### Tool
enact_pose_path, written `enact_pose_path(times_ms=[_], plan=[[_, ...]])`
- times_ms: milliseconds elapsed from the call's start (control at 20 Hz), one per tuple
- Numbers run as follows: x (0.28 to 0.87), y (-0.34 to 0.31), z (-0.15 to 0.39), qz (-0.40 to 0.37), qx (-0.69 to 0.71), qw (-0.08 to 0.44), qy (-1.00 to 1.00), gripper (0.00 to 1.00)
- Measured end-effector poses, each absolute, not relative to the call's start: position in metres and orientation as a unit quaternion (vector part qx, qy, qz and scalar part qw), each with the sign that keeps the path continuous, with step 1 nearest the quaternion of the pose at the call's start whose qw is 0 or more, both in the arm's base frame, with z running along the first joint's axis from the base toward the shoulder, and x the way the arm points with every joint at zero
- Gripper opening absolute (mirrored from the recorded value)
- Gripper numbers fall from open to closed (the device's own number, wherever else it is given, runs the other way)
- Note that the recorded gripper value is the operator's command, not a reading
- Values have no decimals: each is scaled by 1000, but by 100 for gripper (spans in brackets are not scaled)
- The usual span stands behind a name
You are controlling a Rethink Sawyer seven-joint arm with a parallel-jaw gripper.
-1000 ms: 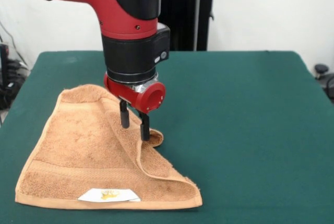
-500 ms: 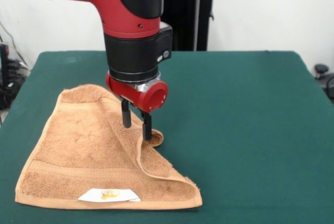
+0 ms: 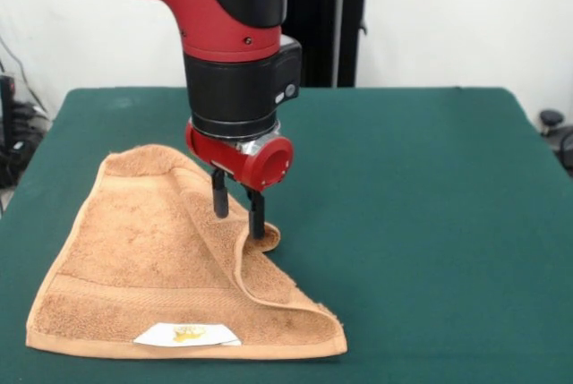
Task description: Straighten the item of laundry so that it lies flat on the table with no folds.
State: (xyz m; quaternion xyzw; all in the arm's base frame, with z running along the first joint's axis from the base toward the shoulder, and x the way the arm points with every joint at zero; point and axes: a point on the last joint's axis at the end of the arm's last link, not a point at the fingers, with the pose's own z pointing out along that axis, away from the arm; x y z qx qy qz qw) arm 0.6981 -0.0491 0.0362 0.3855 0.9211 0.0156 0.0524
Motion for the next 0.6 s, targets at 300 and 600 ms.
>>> enact_pose_path(times_ms=[300, 600], plan=[[697, -45, 36, 13, 382, 52, 923, 100], [696, -44, 30, 10, 381, 50, 923, 100]])
